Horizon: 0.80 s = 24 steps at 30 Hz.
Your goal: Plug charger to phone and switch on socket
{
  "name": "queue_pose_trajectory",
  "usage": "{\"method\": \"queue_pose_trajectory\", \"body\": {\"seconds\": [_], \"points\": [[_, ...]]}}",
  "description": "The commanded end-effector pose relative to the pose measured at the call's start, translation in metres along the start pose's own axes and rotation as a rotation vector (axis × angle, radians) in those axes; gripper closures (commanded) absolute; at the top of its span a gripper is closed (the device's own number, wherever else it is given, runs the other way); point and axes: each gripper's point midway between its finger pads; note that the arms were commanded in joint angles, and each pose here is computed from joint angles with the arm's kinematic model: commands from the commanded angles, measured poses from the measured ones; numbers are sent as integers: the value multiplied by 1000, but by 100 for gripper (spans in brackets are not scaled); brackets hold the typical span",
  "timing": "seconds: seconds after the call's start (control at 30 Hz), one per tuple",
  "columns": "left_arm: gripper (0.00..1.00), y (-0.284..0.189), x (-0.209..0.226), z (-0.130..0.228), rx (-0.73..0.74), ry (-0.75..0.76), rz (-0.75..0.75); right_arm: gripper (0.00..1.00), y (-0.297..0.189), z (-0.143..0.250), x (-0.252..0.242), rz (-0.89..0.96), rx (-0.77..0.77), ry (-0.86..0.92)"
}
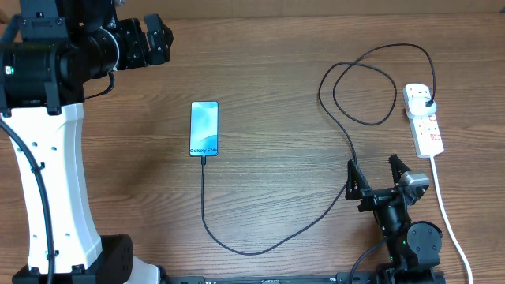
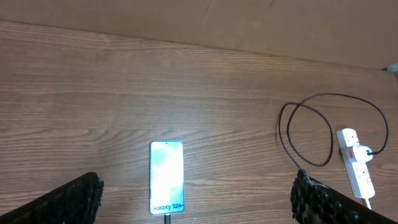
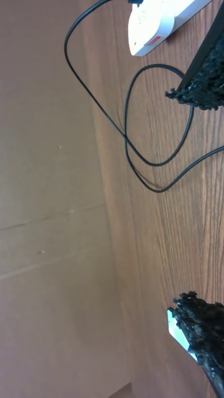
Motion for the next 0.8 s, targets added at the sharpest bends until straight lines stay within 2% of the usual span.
{"method": "queue_pose_trajectory", "body": {"seconds": [0.0,0.57,0.77], "points": [[0,-4,-2,-1,-10,-2,9,0,0,3,2,-14,3,2],[0,-2,-1,-1,-6,-3,9,0,0,3,2,-14,3,2],[0,-25,-8,8,-30,4,9,0,0,3,2,-14,3,2]]}}
Point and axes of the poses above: each gripper's point midway between its finger pads, its own y axis out along the fingers, its own x axis along the line the jaws close on, z = x × y, and after that the axes turned 11 degrees about y, right-handed
